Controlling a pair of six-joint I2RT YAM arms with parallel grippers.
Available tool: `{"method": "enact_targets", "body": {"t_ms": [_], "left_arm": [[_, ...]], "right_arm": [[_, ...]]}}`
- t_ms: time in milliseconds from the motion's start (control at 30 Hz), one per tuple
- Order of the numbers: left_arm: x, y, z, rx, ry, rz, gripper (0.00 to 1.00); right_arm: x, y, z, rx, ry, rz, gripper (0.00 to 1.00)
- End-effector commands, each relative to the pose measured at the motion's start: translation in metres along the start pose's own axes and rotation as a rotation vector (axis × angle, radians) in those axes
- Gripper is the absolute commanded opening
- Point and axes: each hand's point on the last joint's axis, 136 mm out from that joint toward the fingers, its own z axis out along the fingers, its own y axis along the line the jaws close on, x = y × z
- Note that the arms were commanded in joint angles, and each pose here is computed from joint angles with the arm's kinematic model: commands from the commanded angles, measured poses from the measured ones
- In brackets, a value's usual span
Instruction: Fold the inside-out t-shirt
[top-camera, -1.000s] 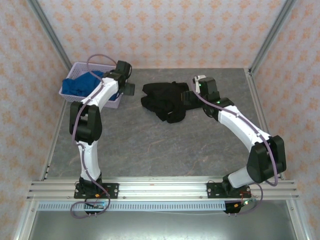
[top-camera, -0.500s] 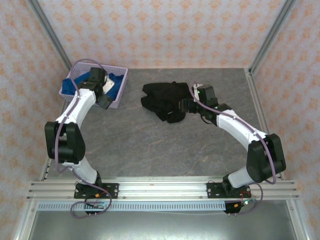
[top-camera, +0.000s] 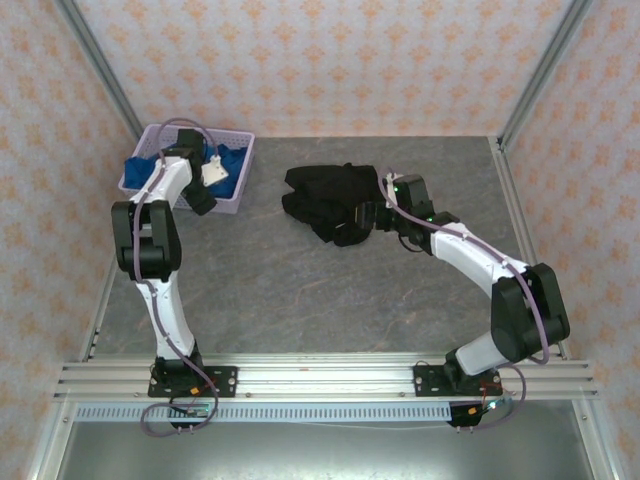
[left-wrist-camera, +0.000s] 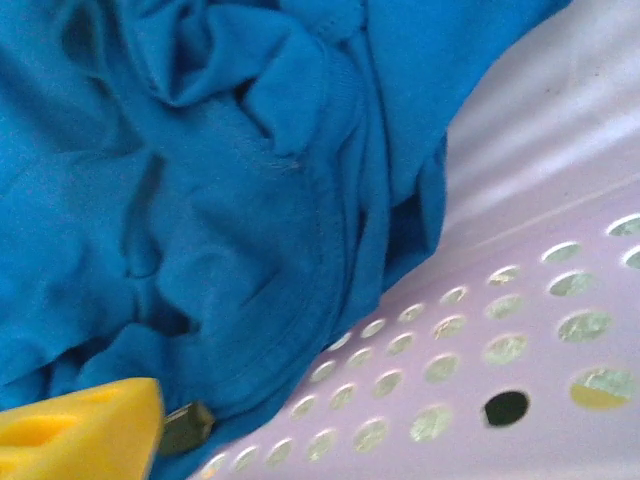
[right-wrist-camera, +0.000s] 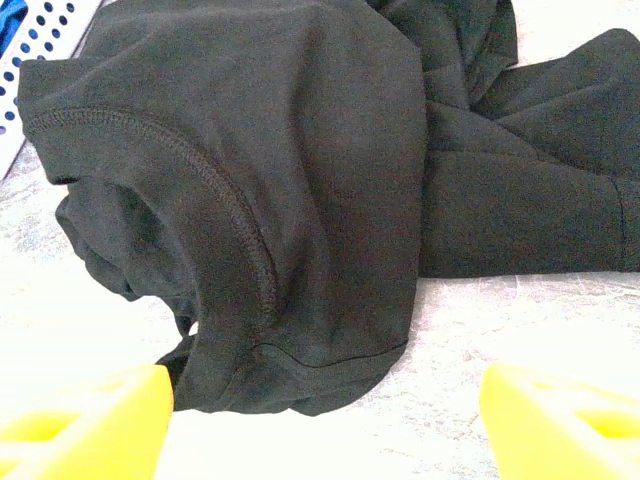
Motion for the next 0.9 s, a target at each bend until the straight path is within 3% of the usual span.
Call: {"method": "enact_targets", "body": {"t_ms": [0, 133, 400, 600, 867], "left_arm": [[-0.005, 0.001, -0.003, 0.047, 0.009, -0.007, 0.66], [-0.02, -0.005, -0.009, 0.119, -0.036, -0.142, 0.43], [-0.045, -0.026, -0.013, 0.118, -0.044, -0.297, 0.26], [-0.034, 0.027, 0.001, -0.008, 0.051, -0.47, 0.16], [-0.042, 0.111, -0.003, -0.217, -0.023, -0.749, 0.16]], "right_arm": [[-0.005, 0.0, -0.004, 0.009, -0.032, 0.007, 0.81], [-0.005, -0.001, -0.003, 0.008, -0.038, 0.019, 0.81], [-0.003, -0.002, -0.001, 0.012, -0.03, 0.026, 0.81], [-0.007, -0.005, -0.007, 0.035, -0.043, 0.031, 0.81], [-0.009, -0.03, -0.006, 0.184, -0.055, 0.093, 0.8]]}}
